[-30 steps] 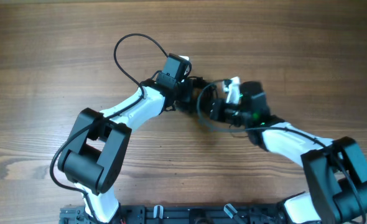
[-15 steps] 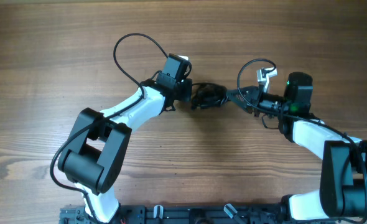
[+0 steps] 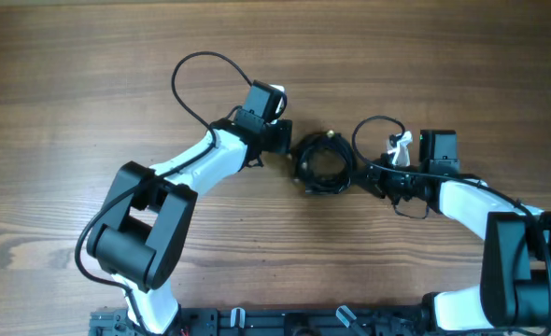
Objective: Untangle cables
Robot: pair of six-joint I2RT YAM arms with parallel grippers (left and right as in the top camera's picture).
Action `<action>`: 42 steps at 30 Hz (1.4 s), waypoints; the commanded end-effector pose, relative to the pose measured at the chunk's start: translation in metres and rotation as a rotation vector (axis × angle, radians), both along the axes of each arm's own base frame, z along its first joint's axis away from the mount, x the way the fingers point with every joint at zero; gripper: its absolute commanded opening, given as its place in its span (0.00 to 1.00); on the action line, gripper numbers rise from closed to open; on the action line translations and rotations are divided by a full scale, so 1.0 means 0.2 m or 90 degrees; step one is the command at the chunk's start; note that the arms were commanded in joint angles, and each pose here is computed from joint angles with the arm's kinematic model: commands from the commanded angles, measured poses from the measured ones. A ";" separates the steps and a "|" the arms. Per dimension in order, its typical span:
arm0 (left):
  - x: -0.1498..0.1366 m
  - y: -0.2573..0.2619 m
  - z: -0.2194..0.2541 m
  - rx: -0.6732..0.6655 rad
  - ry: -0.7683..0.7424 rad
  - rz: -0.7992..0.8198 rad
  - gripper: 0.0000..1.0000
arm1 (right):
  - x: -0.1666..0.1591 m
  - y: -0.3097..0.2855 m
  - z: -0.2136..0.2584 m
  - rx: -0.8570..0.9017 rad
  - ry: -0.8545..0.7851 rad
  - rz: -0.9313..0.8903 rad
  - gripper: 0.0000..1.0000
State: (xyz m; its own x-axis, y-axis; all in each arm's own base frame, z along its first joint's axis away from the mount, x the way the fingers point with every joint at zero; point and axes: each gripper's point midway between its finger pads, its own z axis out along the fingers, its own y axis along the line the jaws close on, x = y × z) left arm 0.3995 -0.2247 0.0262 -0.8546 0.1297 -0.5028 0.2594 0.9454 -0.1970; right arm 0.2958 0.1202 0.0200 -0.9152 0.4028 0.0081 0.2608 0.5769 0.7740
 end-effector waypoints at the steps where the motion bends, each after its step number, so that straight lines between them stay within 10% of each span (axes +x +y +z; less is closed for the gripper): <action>1: -0.07 -0.15 0.02 -0.102 0.047 -0.074 0.60 | 0.01 -0.11 -0.09 -0.101 0.005 -0.033 0.04; 29: -0.05 -0.08 0.21 -0.207 0.069 -0.051 0.65 | -0.07 -0.04 -0.10 -0.102 0.008 0.032 0.29; 34: -0.12 -0.16 0.28 -0.268 0.097 -0.104 0.49 | -0.06 -0.01 -0.07 -0.080 -0.028 0.065 0.29; 42: -0.21 -0.31 0.15 -0.087 0.019 -0.160 0.49 | -0.06 0.01 -0.05 -0.067 -0.034 0.071 0.29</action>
State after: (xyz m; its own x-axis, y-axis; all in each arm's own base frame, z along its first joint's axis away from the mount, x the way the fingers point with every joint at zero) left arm 0.3518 -0.2840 0.0576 -0.8677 0.2222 -0.4447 0.4369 0.7677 -0.4689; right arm 0.2876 0.1177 0.0097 -0.9441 0.3215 -0.0733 0.1778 0.6835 0.7080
